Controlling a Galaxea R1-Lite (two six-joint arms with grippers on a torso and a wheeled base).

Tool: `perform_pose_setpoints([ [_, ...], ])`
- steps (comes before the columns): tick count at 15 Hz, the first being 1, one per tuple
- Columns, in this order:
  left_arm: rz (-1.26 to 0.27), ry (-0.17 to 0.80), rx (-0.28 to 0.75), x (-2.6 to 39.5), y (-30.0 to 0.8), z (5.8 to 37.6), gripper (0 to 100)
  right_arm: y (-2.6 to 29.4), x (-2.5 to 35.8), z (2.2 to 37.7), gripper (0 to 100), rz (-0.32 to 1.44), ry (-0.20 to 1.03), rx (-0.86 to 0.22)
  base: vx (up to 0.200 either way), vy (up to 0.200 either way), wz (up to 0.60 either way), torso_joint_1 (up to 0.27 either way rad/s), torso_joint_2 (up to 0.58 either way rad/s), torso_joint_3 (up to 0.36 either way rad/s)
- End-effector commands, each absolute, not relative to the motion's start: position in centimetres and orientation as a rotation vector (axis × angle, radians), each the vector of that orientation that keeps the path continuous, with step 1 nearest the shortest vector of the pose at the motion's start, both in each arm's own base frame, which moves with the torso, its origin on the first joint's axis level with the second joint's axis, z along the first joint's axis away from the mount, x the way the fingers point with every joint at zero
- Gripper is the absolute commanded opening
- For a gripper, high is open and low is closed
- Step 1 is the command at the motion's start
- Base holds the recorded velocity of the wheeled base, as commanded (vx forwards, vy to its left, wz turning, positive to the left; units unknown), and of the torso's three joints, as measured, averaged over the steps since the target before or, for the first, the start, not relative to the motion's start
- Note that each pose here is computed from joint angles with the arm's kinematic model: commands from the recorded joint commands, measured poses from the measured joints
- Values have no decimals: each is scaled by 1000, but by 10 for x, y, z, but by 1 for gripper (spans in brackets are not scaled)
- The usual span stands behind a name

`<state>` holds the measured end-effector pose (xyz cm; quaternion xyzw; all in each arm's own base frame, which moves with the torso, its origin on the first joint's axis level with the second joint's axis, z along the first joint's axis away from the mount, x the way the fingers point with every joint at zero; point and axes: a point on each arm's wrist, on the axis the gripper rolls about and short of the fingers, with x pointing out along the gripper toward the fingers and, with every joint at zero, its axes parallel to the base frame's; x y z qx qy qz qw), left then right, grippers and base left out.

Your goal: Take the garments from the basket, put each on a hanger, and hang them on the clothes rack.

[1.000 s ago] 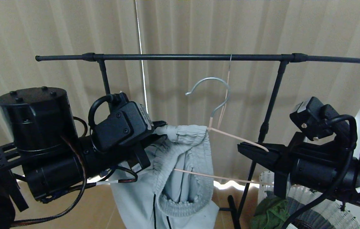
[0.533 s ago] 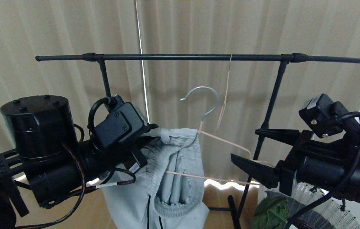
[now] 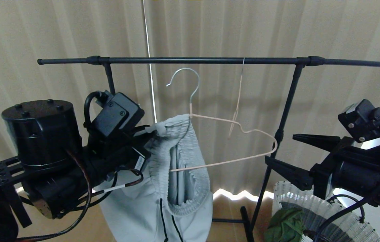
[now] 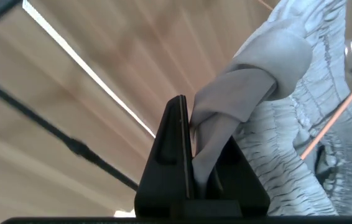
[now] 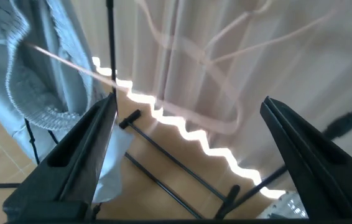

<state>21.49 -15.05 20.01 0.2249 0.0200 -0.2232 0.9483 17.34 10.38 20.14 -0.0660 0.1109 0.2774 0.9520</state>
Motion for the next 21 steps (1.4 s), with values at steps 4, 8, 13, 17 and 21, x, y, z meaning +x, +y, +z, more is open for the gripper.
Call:
perform_pose_setpoints([
  [4, -443, 43, 345, 216, -151, 206, 0, 97, 171, 199, 100, 543, 231, -133, 0, 0, 0, 0, 0, 0],
  [8, -435, 17, 239, 220, -155, 220, 0, 95, 169, 199, 100, 537, 229, -132, 0, 0, 0, 0, 0, 0],
  [13, -460, -41, 128, 222, -164, 232, 0, 108, 161, 196, 100, 613, 253, -94, 0, 0, 0, 0, 0, 0],
  [17, -504, -96, 99, 221, -180, 238, 0, 125, 162, 191, 100, 668, 293, -61, 0, 0, 0, 0, 0, 0],
  [21, -522, -104, 95, 217, -184, 240, 0, 138, 178, 187, 100, 673, 257, -51, 0, 0, 0, 0, 0, 0],
])
